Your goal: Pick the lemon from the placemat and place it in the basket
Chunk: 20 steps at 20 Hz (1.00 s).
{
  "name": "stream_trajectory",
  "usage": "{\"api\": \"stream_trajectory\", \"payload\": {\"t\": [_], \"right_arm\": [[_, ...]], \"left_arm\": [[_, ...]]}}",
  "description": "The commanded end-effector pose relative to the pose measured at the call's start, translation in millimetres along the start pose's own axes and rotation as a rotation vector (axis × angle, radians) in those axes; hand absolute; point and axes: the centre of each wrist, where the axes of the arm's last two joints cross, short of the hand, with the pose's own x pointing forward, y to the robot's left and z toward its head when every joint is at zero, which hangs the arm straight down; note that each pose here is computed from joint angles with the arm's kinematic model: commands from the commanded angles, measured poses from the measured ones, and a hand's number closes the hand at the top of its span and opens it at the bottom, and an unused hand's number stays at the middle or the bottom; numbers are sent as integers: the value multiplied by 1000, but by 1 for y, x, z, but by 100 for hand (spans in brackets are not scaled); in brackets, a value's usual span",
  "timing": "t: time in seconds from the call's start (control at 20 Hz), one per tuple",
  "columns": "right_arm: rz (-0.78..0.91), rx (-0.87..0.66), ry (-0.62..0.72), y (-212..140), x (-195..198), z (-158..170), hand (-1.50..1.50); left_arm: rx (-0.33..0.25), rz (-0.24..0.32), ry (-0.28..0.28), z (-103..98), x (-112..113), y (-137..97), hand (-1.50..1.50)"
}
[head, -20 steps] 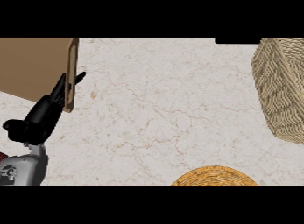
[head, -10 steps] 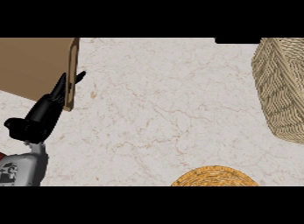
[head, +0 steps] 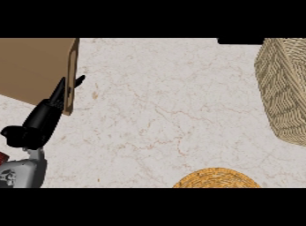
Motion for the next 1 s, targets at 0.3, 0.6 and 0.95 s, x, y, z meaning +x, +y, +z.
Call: {"api": "stream_trajectory", "payload": {"t": [0.3, 0.6, 0.95], "right_arm": [[-39, -30, -63, -5, -23, -28, -150], [-194, -40, -67, -9, -9, -42, -150], [-369, -112, 99, -56, -10, -50, -150]], "left_arm": [[9, 2, -12, 4, 0, 1, 0], [-8, -4, -8, -5, 14, 12, 0], [7, -3, -4, 3, -7, -3, 0]]}}
